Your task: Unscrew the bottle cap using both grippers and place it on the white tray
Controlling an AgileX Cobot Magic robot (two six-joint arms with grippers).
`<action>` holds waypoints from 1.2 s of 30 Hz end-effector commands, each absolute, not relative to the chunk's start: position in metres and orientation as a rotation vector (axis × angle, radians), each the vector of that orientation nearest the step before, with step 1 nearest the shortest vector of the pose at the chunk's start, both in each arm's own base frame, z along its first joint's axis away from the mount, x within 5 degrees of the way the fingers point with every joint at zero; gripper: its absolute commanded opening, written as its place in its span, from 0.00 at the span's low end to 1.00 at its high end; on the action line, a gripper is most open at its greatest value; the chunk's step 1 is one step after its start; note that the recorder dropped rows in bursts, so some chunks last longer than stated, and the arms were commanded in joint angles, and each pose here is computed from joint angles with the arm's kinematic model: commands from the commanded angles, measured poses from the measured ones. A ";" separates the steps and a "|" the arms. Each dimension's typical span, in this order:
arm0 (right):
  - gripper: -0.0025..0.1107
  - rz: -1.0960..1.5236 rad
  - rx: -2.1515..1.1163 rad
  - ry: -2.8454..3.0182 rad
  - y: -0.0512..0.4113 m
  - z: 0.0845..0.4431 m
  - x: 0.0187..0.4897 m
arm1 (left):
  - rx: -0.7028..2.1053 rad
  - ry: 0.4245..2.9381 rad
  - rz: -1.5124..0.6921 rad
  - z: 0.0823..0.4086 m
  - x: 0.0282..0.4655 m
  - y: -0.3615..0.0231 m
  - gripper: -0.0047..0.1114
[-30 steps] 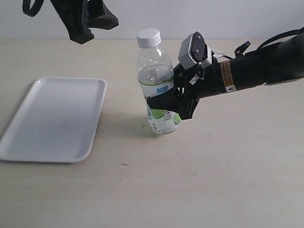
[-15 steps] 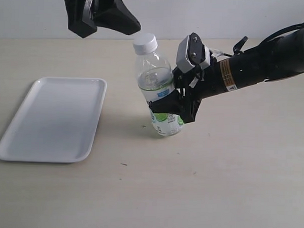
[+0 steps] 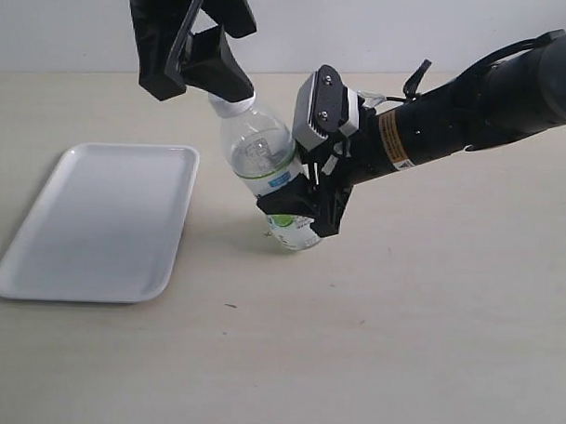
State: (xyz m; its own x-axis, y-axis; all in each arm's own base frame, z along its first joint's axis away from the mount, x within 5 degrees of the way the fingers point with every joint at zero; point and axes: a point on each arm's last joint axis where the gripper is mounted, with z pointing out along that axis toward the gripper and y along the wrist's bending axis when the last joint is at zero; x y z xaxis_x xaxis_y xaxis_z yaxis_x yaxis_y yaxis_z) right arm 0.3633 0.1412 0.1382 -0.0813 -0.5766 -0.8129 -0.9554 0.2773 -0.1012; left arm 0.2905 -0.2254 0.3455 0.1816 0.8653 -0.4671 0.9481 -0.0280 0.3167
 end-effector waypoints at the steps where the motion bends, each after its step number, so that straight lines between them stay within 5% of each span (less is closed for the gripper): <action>1: 0.02 0.550 -1.426 1.748 0.140 0.139 0.366 | 1.908 1.715 -0.199 0.345 0.293 -0.224 0.60; 15: 0.02 0.544 -1.442 1.730 0.140 0.139 0.365 | 1.914 1.797 -0.249 0.315 0.317 -0.219 0.60; 36: 0.02 0.537 -1.458 1.719 0.140 0.139 0.365 | 1.979 1.754 -0.276 0.313 0.315 -0.219 0.54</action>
State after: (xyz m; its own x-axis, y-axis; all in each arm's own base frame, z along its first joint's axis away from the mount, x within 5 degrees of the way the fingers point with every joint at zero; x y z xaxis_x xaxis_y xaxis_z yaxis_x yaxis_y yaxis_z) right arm 0.3635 0.1411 0.1381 -0.0357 -0.5906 -0.8062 -0.9578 0.2505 -0.1412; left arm 0.3158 -0.2184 0.3102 0.1525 0.8847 -0.4405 0.9745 -0.0604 0.2159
